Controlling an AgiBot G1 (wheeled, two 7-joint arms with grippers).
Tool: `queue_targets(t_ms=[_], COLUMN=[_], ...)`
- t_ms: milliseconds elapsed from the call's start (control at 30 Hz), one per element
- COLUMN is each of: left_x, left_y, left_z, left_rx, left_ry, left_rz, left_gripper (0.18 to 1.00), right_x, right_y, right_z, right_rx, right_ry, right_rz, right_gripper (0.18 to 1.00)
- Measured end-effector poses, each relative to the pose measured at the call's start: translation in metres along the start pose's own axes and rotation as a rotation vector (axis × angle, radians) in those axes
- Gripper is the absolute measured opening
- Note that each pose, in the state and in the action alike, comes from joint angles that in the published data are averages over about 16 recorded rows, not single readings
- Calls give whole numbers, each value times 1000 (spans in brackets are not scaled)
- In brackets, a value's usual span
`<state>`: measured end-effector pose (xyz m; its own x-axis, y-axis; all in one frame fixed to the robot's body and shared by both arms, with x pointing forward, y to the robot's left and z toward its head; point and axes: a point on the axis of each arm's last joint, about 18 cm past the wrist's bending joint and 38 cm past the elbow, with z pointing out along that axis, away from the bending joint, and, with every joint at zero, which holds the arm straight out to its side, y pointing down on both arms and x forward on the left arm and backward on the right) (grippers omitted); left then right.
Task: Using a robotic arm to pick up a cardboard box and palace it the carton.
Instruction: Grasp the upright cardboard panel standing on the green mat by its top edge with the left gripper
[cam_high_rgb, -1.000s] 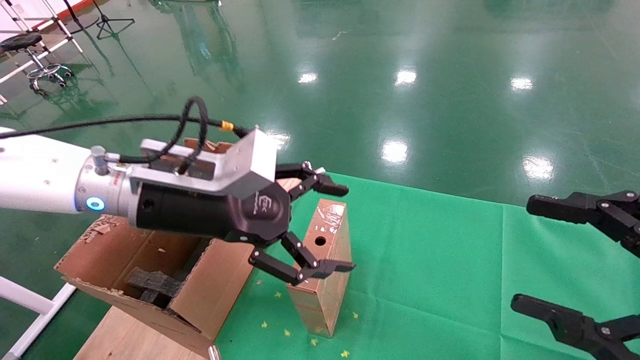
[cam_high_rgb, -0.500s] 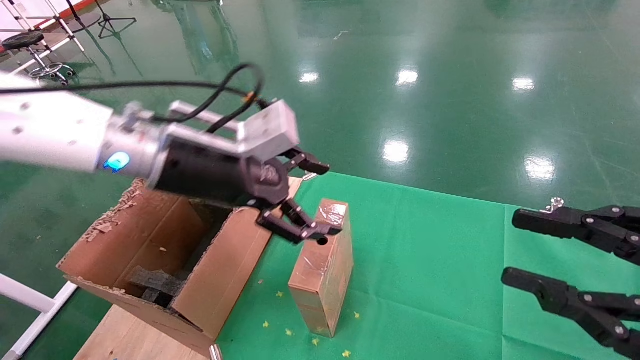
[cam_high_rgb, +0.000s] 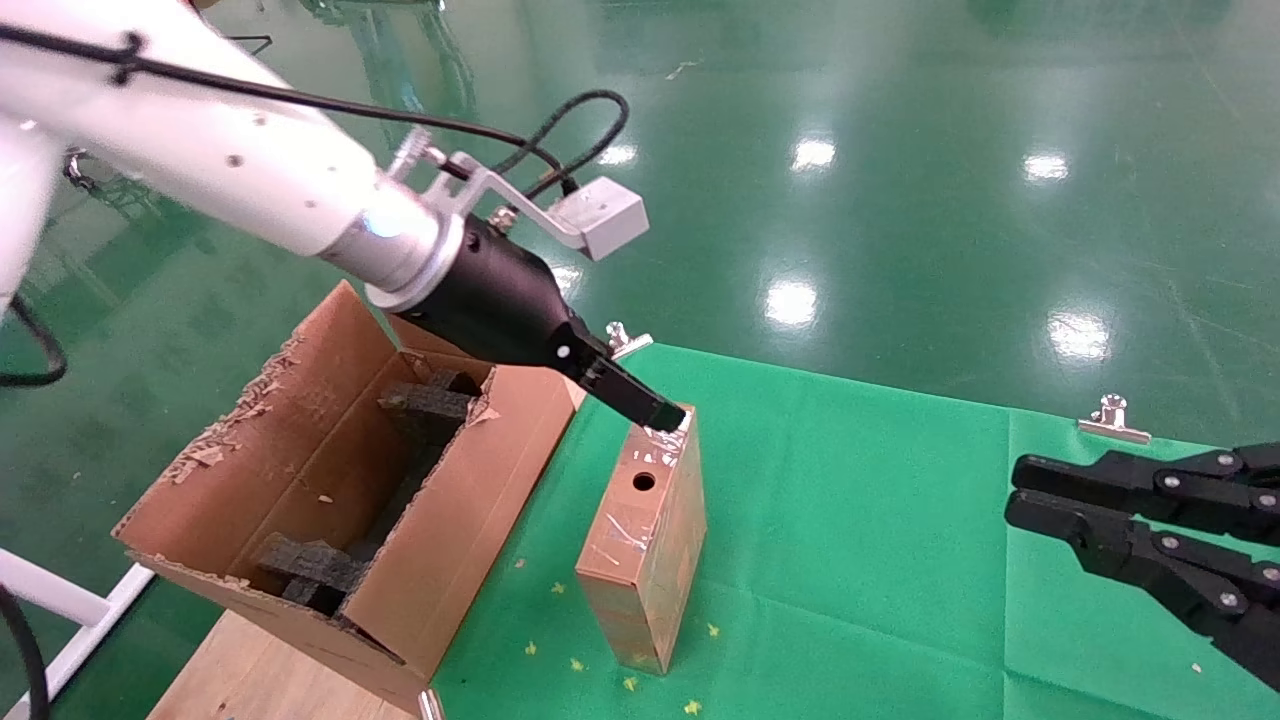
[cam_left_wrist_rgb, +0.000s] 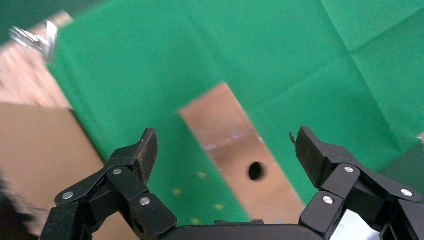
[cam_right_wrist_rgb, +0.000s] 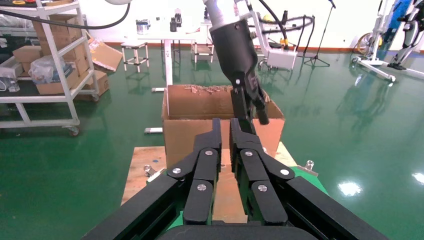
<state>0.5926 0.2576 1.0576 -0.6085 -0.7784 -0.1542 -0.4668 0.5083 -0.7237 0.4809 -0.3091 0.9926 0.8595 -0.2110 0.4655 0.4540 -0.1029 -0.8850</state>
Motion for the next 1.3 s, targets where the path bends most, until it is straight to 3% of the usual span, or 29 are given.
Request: queue_targets(t_ms=[267,533,900,1300], left_x=[6,7,9,12], left_y=[-3,-1,0,1], left_z=[24,47,71,79], left_rx=[-121,-194,-251,-282], left_ry=[-8,-10,-16,-14], left_rz=[-154,-237,-237,-207], left_gripper=[1001,1001,1001,1001], right_x=[0,0,0,0], right_y=[0,0,0,0], right_z=[0,0,0,0], right_rx=[0,0,0,0], right_ry=[0,0,0,0], right_rz=[0,0,0,0], right_gripper=[213,193,191,198])
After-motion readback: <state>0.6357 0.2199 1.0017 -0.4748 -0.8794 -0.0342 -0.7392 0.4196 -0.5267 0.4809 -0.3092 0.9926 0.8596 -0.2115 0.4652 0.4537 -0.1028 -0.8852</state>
